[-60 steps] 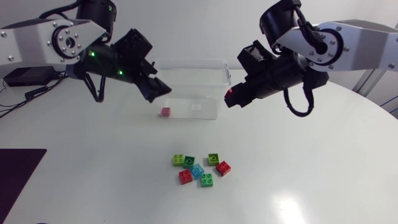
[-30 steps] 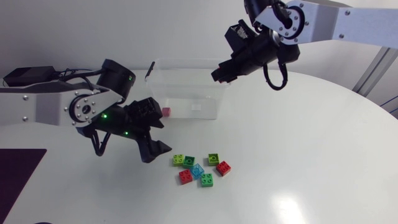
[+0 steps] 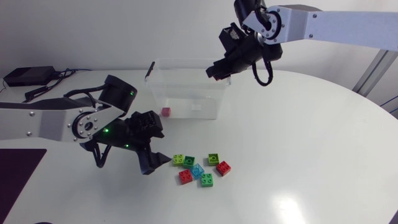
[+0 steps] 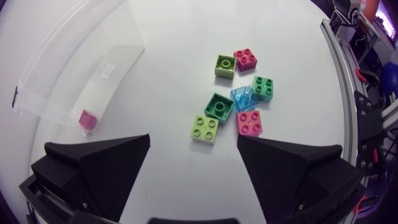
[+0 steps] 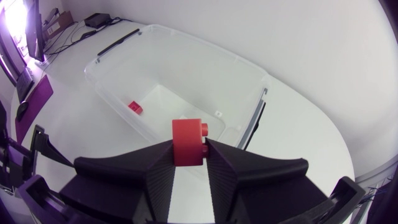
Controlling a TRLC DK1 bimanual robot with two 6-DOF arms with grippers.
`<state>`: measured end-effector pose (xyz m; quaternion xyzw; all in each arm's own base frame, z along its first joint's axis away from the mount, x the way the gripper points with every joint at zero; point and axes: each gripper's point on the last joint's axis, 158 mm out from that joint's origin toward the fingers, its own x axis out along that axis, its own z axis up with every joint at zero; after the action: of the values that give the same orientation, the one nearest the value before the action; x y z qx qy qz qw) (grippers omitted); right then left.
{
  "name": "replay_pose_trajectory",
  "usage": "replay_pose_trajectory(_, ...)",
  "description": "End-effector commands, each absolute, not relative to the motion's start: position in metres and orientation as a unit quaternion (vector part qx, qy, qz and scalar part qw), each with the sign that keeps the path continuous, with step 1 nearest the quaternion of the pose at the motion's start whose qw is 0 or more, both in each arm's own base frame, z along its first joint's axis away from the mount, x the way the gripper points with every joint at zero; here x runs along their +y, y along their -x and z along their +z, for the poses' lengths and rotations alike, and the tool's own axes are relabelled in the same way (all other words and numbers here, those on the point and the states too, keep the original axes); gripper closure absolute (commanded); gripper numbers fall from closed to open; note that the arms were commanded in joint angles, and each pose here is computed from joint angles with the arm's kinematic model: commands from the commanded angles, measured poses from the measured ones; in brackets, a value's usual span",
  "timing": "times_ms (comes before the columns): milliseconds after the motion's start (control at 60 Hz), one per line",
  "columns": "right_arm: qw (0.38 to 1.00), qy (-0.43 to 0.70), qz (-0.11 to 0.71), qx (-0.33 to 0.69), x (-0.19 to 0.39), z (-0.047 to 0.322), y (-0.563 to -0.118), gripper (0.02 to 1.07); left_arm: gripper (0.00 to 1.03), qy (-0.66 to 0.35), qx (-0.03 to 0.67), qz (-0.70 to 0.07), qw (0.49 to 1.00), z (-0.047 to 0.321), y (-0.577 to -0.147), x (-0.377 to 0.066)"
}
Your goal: Place the duplo bricks in the container
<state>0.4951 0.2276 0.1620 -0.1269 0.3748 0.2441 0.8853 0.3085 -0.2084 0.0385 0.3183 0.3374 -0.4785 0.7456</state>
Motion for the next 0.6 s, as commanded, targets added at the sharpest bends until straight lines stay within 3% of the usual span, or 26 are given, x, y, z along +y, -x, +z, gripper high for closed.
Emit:
replay_pose_trajectory(0, 0.889, 0.12, 0.234, 0.375, 0.228, 0.161, -0.507, 0.79, 0.06, -0.332, 0.328, -0.487, 0.738, 0.035, -0.3, -0.208)
replay_pose_trajectory(117, 0.889, 0.121, 0.229, 0.378, 0.226, 0.16, -0.516, 0.76, 0.06, -0.335, 0.328, -0.488, 0.736, 0.032, -0.297, -0.206)
replay_pose_trajectory(250, 0.887, 0.121, 0.222, 0.386, 0.224, 0.152, -0.524, 0.17, 0.05, -0.34, 0.327, -0.491, 0.732, 0.028, -0.292, -0.205)
replay_pose_trajectory(283, 0.888, 0.121, 0.221, 0.386, 0.224, 0.153, -0.524, 0.1, 0.06, -0.342, 0.326, -0.492, 0.731, 0.027, -0.292, -0.205)
replay_pose_trajectory(583, 0.889, 0.124, 0.222, 0.381, 0.214, 0.183, -0.498, 0.07, 0.05, -0.353, 0.316, -0.507, 0.721, 0.018, -0.288, -0.216)
